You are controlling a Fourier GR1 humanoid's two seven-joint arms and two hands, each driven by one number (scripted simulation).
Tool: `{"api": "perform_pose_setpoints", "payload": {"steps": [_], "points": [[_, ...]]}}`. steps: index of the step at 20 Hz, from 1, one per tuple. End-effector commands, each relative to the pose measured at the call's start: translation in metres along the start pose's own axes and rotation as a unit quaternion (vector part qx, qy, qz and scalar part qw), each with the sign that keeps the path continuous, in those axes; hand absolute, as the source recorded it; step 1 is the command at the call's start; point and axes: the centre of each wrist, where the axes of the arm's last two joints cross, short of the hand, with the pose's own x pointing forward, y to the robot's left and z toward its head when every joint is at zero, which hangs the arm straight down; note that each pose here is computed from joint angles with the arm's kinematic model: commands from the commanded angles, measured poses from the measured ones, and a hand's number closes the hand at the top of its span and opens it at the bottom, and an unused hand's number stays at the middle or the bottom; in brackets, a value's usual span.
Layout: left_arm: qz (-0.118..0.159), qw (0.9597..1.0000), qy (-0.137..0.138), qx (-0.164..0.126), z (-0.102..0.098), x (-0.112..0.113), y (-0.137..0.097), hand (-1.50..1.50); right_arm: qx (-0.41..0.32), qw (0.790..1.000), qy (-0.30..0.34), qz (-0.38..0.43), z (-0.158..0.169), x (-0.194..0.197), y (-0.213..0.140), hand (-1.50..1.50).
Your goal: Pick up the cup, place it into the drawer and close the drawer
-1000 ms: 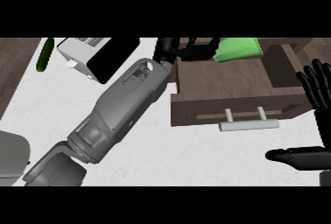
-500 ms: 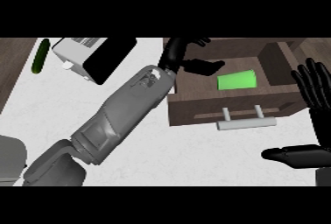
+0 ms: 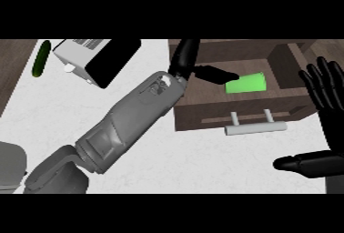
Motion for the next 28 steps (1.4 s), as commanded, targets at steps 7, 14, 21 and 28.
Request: {"api": "perform_pose_setpoints", "payload": {"steps": [7,14,21,28], "points": [[0.081,0.9957,-0.037,0.023,-0.012,0.026,0.001,-1.5,0.075,0.997,-0.007,0.021,0.007,0.026,0.003,1.5],[0.11,0.9922,-0.03,0.049,-0.021,0.039,0.03,-1.5,0.143,0.98,0.039,0.129,0.013,0.038,-0.006,1.5],[0.112,0.9906,-0.032,0.07,-0.001,0.025,0.092,-1.5,0.118,0.97,0.072,0.199,0.02,0.032,0.021,1.5],[0.131,0.9875,-0.019,0.086,0.038,0.004,0.144,-1.5,0.134,0.952,0.08,0.263,0.004,-0.013,0.039,1.5]]}}
